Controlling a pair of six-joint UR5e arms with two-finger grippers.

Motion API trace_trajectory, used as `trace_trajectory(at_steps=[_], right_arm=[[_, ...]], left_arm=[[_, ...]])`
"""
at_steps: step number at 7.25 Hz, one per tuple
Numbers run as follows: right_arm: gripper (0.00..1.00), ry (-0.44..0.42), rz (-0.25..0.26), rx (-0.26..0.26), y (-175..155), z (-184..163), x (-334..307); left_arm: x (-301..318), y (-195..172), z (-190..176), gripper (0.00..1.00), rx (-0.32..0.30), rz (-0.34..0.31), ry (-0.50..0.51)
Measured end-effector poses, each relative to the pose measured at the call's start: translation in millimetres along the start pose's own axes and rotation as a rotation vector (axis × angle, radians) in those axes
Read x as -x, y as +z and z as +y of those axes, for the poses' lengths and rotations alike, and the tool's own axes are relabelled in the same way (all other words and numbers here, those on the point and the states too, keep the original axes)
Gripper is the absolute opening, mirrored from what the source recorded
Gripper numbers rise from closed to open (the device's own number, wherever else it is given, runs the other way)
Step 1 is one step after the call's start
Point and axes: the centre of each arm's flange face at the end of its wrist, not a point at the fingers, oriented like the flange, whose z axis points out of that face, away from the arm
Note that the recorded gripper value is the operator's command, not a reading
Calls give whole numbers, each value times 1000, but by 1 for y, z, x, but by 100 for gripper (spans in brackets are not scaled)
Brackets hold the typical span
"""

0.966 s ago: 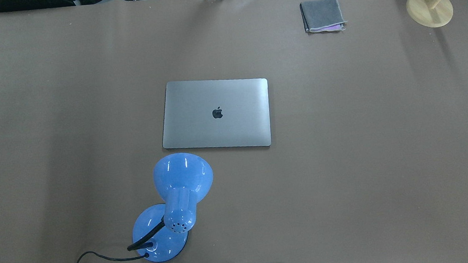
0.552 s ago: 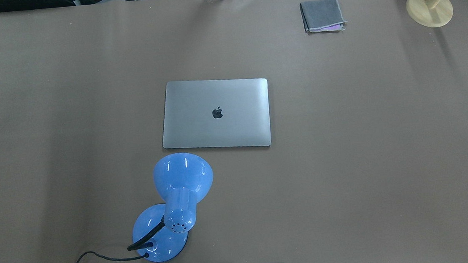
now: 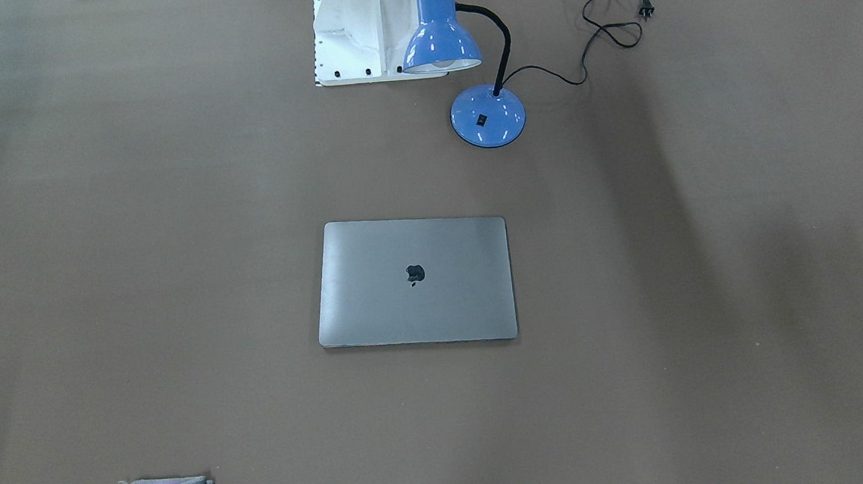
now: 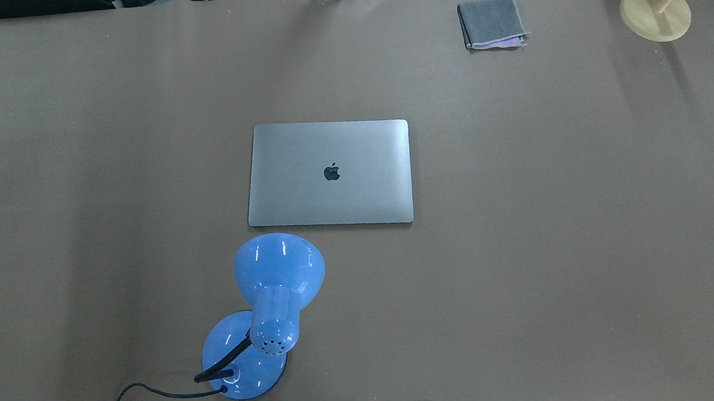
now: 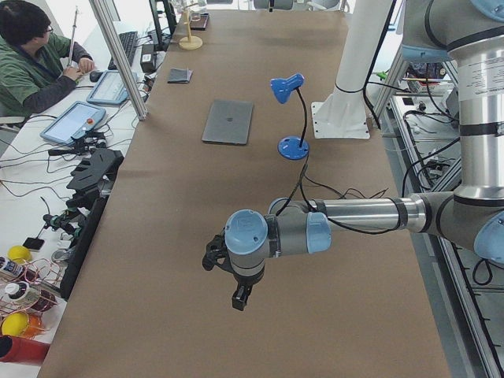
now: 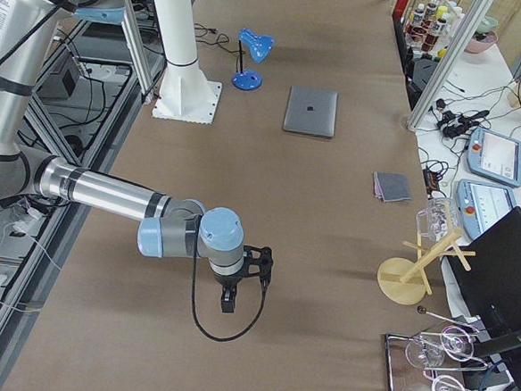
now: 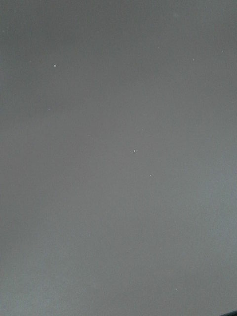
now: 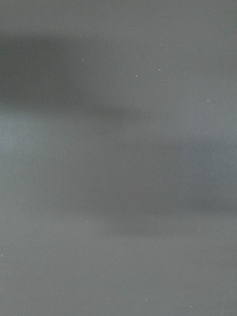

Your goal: Close laptop

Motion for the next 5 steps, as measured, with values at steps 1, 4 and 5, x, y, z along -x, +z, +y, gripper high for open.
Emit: trace_trajectory(at_steps=[1,4,5], right_arm=[[100,1,-3,2,1,0,0],[100,4,-26,5,3,1,0],[100,3,-28,4,3,0,1]], left_arm=[[0,0,0,99,0,0,0],[-1,-1,0,99,-1,0,1],[-1,-1,-1,99,-2,-1,2]])
